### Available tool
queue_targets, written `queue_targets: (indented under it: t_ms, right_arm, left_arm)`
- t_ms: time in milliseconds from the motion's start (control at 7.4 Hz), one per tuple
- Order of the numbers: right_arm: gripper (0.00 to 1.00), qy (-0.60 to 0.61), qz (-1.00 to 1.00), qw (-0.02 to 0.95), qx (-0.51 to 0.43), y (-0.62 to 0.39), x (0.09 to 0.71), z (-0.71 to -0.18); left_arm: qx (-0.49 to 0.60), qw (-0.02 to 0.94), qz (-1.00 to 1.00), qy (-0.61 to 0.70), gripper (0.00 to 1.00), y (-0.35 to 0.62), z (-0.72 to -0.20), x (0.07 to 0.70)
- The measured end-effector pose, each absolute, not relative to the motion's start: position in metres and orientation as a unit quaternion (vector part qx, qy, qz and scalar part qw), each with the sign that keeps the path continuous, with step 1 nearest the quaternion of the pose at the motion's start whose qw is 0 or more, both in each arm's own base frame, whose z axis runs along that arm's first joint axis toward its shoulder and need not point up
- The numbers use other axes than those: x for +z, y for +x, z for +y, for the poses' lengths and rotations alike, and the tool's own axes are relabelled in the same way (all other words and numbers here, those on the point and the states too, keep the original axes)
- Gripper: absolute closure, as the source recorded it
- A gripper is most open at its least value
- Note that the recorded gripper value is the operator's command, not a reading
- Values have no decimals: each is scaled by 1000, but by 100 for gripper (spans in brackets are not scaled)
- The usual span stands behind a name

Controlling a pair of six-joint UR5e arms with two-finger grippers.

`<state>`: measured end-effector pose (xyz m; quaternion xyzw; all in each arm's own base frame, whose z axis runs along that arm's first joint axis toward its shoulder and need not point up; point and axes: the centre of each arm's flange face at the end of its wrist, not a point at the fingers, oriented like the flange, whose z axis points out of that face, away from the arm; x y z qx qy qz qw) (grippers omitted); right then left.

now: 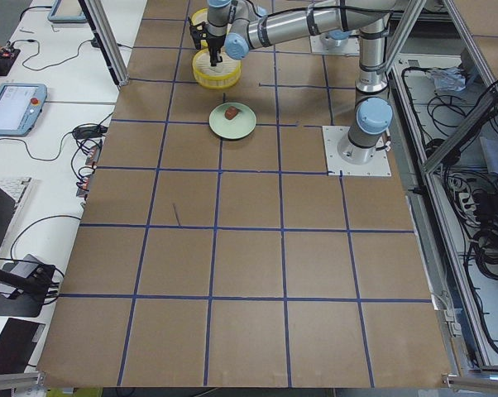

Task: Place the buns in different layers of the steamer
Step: 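Lift the top tier aside with the right gripper while the left lowers the bun inside, then restack the top tier with the right gripper while the left moves to the bowl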

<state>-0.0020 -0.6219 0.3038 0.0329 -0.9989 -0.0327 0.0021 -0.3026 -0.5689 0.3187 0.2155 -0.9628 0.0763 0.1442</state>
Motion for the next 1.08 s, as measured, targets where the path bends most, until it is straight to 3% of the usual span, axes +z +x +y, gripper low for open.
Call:
queue_targets:
  t_ms: [135, 270, 811, 1081]
  right_arm:
    - [94, 42, -998, 2, -38, -24, 295, -624]
    - [94, 49, -998, 4, -41, -36, 288, -626]
    - [93, 50, -998, 7, -42, -44, 287, -626]
    - [93, 38, -999, 8, -38, -40, 296, -623]
  left_arm:
    - [83, 182, -946, 253, 53, -331, -576, 306]
    - [82, 210, -931, 285, 1, -357, -581, 292]
    - [88, 233, -925, 287, 0, -386, -578, 291]
    - [128, 203, -957, 160, 0, -344, -584, 305]
